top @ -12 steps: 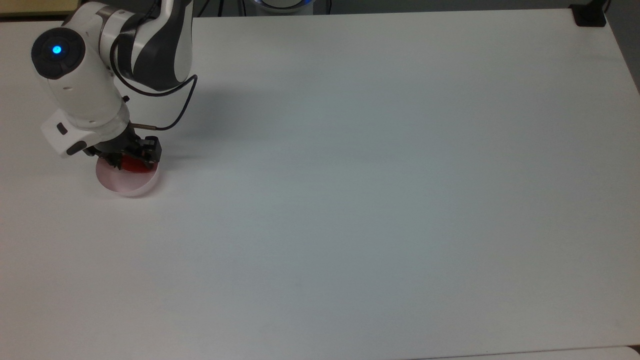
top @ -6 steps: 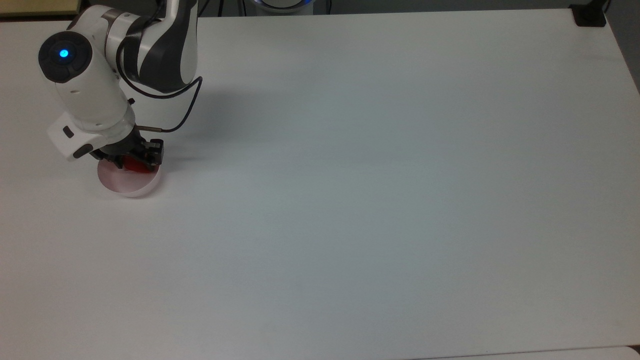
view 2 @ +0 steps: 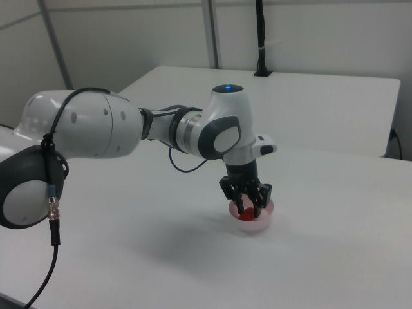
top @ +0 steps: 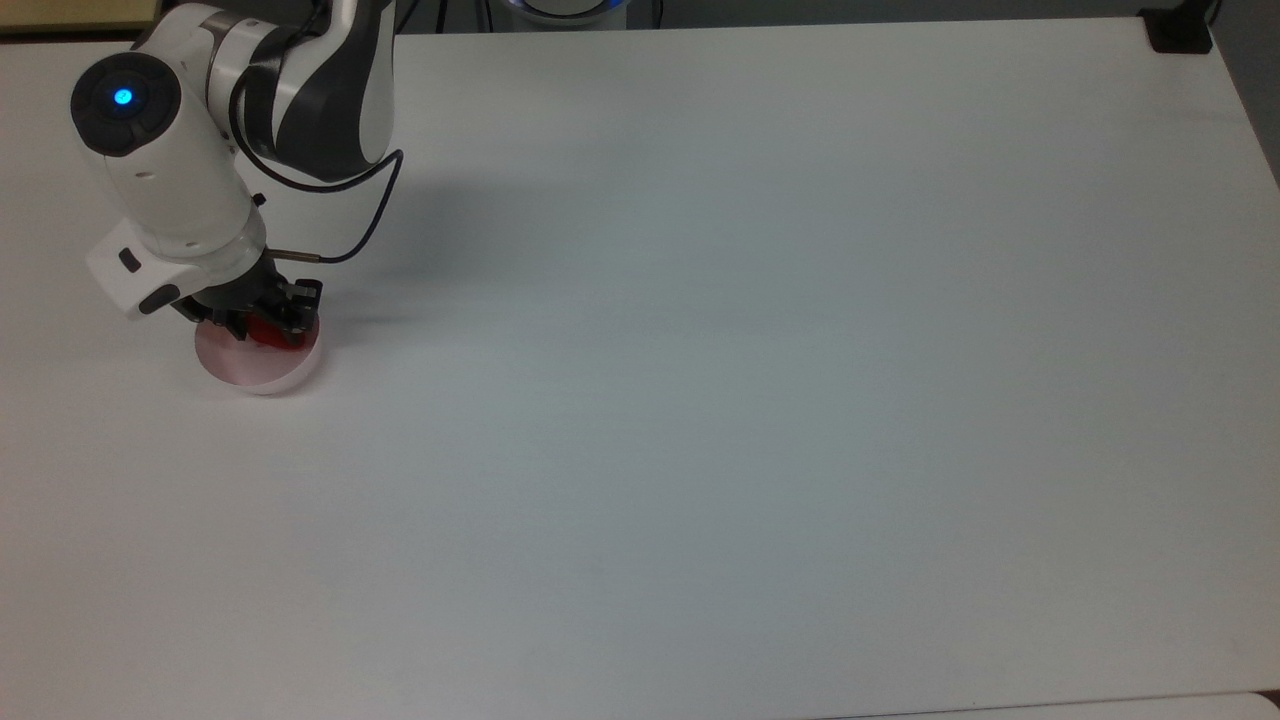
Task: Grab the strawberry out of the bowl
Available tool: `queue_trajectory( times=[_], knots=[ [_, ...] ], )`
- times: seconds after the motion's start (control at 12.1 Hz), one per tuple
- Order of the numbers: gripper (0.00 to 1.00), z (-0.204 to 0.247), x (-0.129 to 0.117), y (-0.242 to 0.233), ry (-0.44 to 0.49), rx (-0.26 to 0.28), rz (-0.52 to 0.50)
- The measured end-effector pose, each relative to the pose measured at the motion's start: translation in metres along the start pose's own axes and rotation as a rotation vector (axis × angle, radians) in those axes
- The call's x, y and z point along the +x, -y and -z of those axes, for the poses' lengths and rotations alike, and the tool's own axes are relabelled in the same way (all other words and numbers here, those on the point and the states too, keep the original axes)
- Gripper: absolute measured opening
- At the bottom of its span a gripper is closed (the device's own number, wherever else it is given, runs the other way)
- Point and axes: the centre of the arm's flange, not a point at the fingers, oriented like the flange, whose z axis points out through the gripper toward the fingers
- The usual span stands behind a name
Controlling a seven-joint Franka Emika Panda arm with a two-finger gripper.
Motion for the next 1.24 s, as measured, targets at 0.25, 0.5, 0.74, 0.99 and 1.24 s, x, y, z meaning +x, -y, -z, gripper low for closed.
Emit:
queue_trajectory(
  times=[0.25, 0.5, 0.74, 0.99, 1.24],
  knots=[
    [0.48, 0.003, 0.002, -0.001, -0.007, -0.002, -0.004],
    [0.48, 0.004, 0.002, -0.002, -0.009, -0.003, -0.006],
    [0.48, 0.004, 0.002, -0.003, -0.009, -0.003, -0.006],
    [0.59, -0.001, 0.002, -0.002, -0.002, 0.000, -0.006],
    [0.64, -0.010, 0.001, -0.002, 0.010, 0.003, -0.006]
  ],
)
